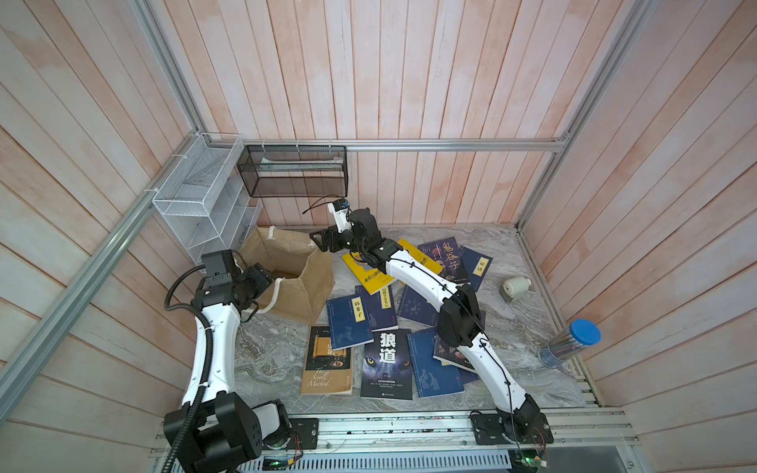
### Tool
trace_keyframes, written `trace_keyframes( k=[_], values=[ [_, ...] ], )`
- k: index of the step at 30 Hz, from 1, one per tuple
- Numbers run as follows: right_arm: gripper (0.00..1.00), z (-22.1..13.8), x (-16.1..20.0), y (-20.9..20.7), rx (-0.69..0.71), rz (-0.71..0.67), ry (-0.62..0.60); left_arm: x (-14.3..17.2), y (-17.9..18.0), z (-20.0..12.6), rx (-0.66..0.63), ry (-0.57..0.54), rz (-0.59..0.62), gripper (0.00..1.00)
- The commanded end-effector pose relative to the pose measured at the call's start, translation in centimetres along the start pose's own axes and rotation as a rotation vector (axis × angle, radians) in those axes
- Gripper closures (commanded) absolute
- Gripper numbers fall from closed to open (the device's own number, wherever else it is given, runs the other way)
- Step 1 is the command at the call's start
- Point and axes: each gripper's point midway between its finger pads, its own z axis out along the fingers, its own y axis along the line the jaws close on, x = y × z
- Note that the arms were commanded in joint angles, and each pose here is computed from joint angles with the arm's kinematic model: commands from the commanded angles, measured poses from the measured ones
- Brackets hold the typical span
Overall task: Put the books into the canvas bag
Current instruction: Adjust the canvas bag at the center of the board.
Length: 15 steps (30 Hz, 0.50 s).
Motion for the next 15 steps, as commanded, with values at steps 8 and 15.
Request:
trace_keyframes(
  k=[8,15],
  values=[
    [0.98,-2.7,0.1,1.0,0.005,-0.016,0.063,-0.3,-2.1,-1.4,0.108,-0.030,0.054,1.00],
    [1.00,-6.6,-2.5,3.6,0.002,-0.038,-0.014,-1.0,-4.8,-3.4,0.195,-0.023,0.190,1.00]
  ],
)
